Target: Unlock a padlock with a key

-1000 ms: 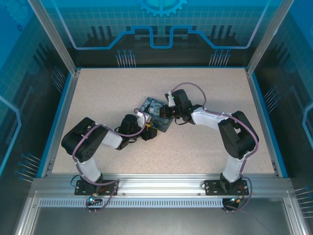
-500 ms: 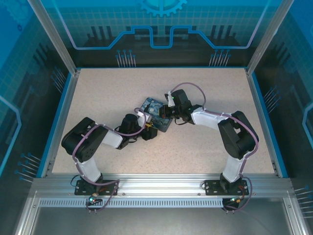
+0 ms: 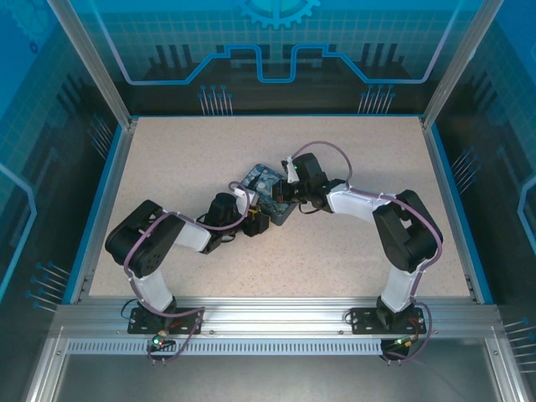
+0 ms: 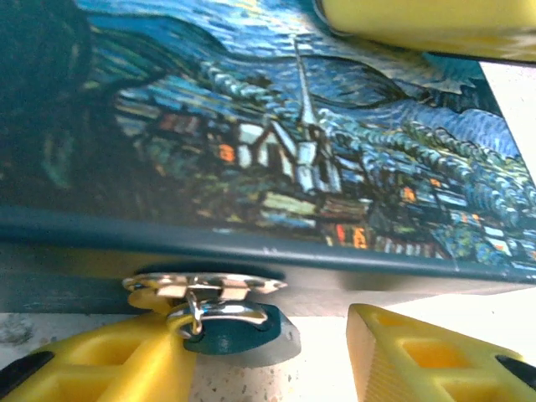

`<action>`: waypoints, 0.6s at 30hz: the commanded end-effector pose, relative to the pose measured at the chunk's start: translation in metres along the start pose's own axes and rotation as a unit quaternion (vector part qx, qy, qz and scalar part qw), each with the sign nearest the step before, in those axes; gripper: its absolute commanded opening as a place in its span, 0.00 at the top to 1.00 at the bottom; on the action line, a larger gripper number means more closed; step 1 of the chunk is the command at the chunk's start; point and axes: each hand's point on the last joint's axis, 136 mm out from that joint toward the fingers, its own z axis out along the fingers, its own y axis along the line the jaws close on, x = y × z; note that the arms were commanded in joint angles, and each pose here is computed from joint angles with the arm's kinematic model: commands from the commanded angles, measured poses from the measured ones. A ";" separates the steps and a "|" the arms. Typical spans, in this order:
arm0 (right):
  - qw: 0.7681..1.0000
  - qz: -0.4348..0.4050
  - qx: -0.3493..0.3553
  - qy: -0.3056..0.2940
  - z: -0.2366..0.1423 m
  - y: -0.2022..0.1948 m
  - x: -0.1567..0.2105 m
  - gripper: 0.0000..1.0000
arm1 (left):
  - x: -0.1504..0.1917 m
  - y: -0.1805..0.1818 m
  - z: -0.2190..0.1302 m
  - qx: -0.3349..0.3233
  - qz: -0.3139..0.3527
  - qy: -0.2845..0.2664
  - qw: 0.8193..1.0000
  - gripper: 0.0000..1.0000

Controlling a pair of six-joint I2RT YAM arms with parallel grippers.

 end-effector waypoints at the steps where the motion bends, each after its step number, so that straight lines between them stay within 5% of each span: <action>1: 0.999 -0.004 0.003 0.033 0.006 0.003 0.019 1.00 | -0.024 -0.002 0.000 -0.005 0.002 -0.030 1.000 0.53; 10: 1.000 -0.010 -0.004 0.025 0.004 0.007 0.016 1.00 | -0.029 -0.002 -0.002 -0.006 0.001 -0.040 0.999 0.71; 18: 0.998 -0.054 -0.015 -0.029 -0.017 0.020 -0.005 1.00 | -0.043 -0.011 -0.013 0.000 -0.022 -0.055 0.998 0.74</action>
